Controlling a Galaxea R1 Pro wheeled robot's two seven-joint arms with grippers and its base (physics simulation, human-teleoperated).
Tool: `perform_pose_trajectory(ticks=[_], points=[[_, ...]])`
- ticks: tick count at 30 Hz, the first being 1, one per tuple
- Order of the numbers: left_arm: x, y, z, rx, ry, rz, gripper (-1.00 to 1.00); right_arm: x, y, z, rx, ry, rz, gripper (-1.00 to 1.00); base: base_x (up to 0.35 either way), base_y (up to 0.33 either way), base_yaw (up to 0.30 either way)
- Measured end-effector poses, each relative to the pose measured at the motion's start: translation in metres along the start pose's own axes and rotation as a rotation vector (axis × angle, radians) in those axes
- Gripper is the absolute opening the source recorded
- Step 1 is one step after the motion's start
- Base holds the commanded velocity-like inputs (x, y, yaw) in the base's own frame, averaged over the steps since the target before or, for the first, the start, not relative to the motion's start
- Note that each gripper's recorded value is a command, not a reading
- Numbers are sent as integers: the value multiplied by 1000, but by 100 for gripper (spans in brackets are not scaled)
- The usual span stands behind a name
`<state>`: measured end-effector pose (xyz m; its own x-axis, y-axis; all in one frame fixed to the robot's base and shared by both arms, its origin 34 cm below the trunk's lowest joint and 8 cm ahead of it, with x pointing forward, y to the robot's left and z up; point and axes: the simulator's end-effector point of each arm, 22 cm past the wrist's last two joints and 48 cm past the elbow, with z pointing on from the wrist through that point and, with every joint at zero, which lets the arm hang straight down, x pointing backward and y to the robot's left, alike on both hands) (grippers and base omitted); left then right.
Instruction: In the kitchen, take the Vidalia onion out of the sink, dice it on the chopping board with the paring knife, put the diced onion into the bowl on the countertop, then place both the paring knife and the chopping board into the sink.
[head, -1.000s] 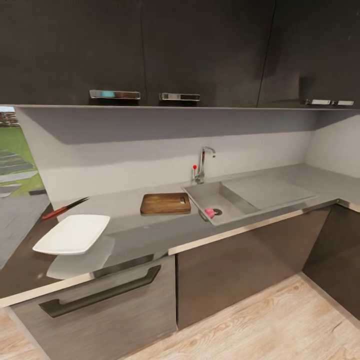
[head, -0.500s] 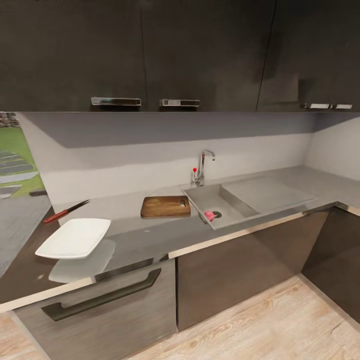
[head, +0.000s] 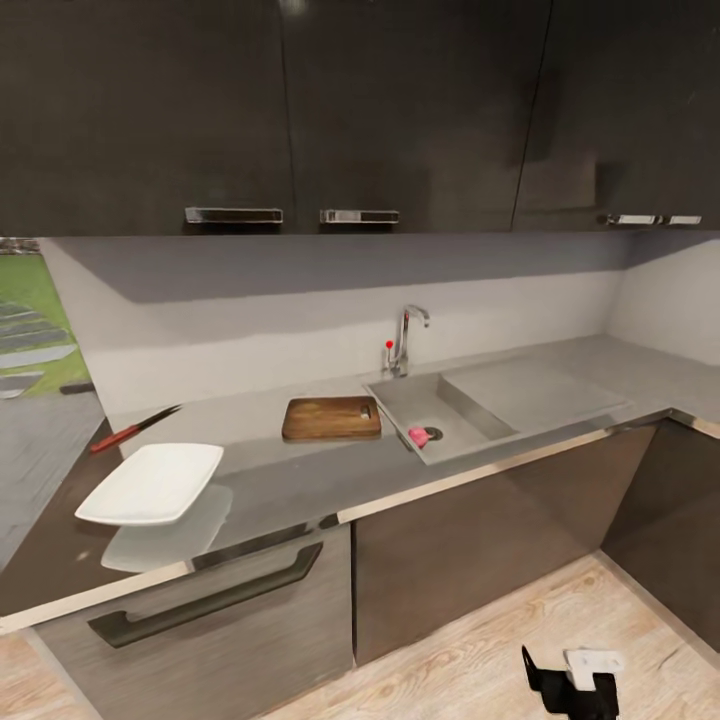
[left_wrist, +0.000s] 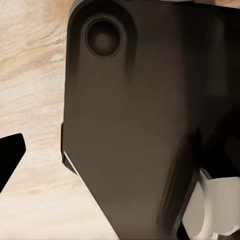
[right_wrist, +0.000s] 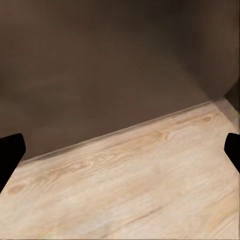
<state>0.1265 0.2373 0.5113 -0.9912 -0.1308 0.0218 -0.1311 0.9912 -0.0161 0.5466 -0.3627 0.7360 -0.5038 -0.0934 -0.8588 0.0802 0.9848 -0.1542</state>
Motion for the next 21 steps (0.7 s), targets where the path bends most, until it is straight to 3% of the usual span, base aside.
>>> perform_pose_trajectory(ticks=[5,21], points=[[1,-1,-7,2,0,-1,100,-105,-3,-9,5,-203,14,100,0,0,0],[4,-3,-28,4,0,0,100,-140,-9,-24,8,-212,15,100,0,0,0]])
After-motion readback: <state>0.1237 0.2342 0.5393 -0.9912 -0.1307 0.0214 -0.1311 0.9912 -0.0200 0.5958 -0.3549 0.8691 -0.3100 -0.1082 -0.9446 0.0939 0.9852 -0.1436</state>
